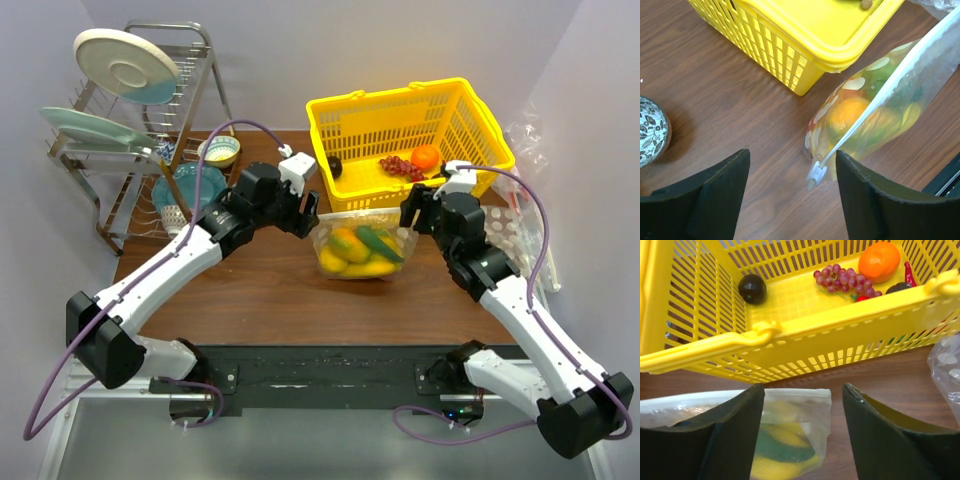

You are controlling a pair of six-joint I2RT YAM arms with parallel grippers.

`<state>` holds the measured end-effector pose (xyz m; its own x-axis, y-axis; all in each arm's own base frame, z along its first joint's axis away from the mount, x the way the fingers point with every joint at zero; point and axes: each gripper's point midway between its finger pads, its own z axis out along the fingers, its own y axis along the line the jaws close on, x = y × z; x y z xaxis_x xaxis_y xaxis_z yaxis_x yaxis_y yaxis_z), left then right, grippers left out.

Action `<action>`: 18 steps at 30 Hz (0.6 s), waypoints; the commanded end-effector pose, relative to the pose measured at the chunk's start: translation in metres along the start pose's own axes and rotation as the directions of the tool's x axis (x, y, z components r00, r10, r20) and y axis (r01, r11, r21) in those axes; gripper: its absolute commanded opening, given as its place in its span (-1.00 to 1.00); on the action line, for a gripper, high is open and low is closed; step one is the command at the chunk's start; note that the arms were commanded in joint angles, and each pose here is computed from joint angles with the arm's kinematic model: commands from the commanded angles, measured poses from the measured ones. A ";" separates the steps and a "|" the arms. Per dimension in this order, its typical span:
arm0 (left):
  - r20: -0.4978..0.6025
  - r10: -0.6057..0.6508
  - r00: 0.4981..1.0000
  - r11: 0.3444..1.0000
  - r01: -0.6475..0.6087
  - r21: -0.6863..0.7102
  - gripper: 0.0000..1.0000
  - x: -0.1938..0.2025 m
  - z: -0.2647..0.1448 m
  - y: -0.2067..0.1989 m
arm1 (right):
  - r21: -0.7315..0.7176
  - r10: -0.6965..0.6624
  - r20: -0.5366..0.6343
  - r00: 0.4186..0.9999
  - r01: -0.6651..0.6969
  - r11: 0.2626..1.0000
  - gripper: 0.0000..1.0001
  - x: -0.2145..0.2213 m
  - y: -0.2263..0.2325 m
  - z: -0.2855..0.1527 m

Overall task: Place the food in the zip-top bag and seal the zipper
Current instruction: Place the zipper food storage bag at the center of the board, then reset both arms

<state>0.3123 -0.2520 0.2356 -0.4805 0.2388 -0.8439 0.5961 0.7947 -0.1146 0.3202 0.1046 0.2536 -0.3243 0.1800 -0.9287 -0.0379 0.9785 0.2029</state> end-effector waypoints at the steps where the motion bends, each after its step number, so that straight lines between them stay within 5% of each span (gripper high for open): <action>1: 0.126 -0.011 0.992 1.000 0.011 0.004 0.52 -0.039 -0.022 -0.003 | -0.038 0.023 0.106 0.994 -0.019 0.999 0.54 -0.052 0.008 -0.024; 6: 0.199 -0.034 0.979 0.999 0.033 0.008 0.74 -0.050 -0.042 -0.005 | -0.033 0.043 0.111 0.993 -0.040 0.999 0.89 -0.063 0.005 -0.040; 14: 0.409 -0.086 0.908 0.992 0.117 -0.052 0.97 -0.067 -0.086 0.010 | -0.078 0.119 0.194 0.974 -0.106 0.991 0.97 -0.083 0.004 -0.071; 18: 0.437 -0.094 0.895 0.988 0.137 -0.067 0.96 -0.038 -0.085 0.017 | -0.174 0.156 0.213 0.965 -0.120 0.977 0.97 -0.091 0.015 -0.092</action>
<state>0.2820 -0.2115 0.3181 -0.2501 -0.0322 -0.9677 0.5331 0.8298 -0.1654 0.2781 0.0879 0.3447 -0.1550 0.2941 -0.9431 -0.0864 0.9470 0.3095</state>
